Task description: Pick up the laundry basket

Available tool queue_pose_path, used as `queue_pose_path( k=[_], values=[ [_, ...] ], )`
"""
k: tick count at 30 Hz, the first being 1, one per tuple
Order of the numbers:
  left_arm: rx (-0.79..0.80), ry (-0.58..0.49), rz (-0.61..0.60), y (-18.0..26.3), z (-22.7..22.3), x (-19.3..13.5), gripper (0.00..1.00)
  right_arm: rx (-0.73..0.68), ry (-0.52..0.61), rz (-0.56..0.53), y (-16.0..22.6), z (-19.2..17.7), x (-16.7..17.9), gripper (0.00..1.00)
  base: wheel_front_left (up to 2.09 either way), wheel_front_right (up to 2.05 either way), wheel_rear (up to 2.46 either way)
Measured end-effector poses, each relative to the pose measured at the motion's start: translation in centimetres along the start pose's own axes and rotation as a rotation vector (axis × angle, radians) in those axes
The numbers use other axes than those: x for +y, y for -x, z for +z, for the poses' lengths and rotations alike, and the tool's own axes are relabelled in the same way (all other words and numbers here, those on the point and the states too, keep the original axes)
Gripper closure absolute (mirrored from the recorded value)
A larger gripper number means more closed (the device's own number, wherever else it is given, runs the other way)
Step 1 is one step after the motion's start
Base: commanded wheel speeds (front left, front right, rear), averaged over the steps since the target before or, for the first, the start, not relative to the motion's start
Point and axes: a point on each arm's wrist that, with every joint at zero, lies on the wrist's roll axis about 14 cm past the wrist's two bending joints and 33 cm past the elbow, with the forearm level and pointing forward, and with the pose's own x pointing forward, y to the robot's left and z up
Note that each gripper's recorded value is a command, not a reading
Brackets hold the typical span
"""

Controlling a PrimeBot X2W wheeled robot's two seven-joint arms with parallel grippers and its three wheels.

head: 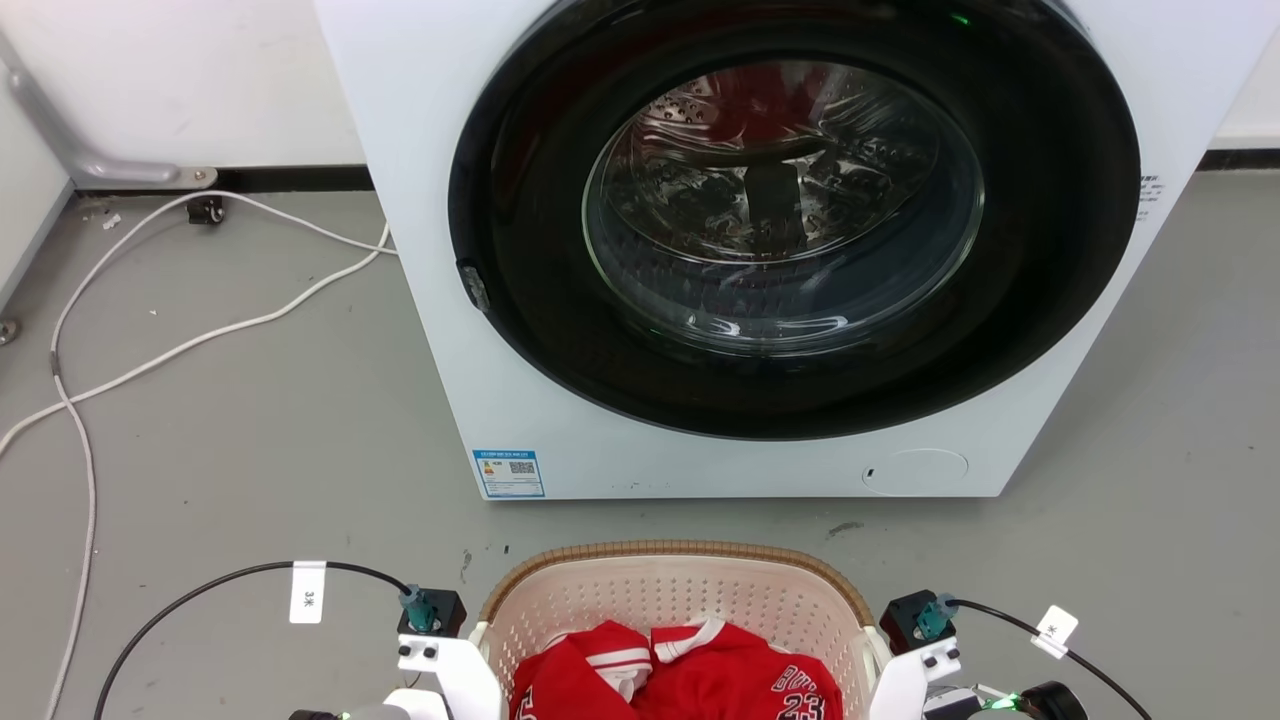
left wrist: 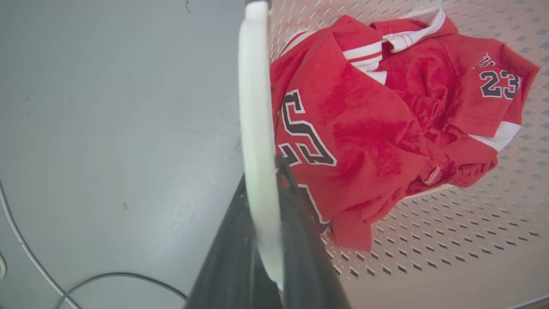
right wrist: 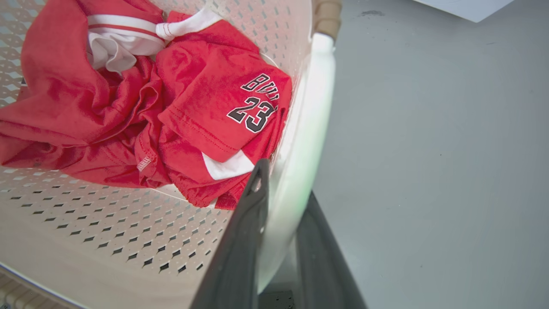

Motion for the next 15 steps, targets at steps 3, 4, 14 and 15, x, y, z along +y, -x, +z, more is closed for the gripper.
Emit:
queue_pose_path(
  k=[3, 4, 14, 15],
  values=[
    [0.013, 0.000, -0.005, 0.23, -0.13, -0.11, 1.00, 0.010, 0.008, -0.001, 0.21, -0.11, -0.08, 1.00, 0.00, 0.00, 0.00],
    [0.023, -0.009, -0.005, 0.29, -0.28, -0.13, 1.00, 0.012, 0.011, -0.001, 0.27, -0.13, -0.10, 1.00, 0.00, 0.00, 0.00],
    [0.038, 0.007, -0.011, 0.72, -0.84, 0.00, 1.00, 0.043, 0.014, 0.008, 0.60, -0.63, 0.20, 1.00, 0.00, 0.00, 0.00],
    [0.038, 0.008, -0.013, 0.74, -0.85, -0.03, 1.00, 0.042, 0.013, 0.008, 0.62, -0.65, 0.21, 1.00, 0.00, 0.00, 0.00]
  ],
)
